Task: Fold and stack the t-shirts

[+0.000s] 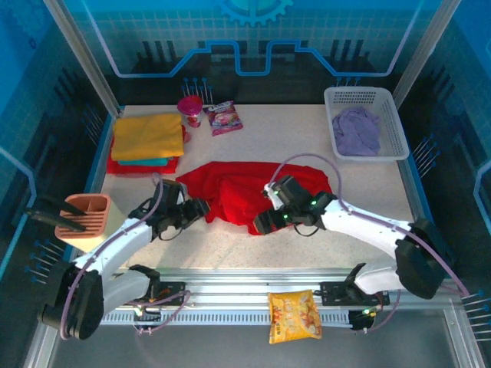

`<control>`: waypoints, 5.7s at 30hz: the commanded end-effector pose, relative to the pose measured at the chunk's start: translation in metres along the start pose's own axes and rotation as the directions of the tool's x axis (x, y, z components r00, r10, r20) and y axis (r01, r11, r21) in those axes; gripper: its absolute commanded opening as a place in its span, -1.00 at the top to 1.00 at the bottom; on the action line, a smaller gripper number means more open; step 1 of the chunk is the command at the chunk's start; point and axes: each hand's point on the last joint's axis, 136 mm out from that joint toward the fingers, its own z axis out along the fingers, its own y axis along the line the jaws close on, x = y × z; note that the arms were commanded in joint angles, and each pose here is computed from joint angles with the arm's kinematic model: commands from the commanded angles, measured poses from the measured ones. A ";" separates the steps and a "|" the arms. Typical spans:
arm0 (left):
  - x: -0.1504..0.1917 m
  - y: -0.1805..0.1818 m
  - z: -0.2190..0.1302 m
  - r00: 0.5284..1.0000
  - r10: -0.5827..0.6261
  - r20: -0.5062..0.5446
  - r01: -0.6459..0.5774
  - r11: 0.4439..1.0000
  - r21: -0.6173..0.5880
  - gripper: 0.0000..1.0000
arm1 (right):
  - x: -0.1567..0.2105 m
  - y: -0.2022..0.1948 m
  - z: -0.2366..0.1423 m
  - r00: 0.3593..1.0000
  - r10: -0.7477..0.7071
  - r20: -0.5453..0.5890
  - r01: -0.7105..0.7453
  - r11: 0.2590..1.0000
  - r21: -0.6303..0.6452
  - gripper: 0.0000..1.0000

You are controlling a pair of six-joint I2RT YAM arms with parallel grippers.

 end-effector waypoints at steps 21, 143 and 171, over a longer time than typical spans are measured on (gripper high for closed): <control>-0.011 0.014 0.037 0.960 0.241 0.142 -0.194 0.939 -0.284 0.78 | -0.007 -0.015 0.066 0.995 -0.095 -0.015 0.092 0.903 0.419 0.84; 0.016 -0.064 -0.112 0.488 0.853 0.183 -0.763 0.519 -0.386 0.74 | 0.109 -0.104 -0.111 0.829 0.559 0.014 -0.511 0.747 0.426 0.51; 0.004 0.006 -0.053 0.978 0.205 0.040 -0.185 0.938 -0.294 -0.20 | 0.150 -0.110 -0.056 0.499 0.867 0.022 -0.862 0.493 0.118 -0.15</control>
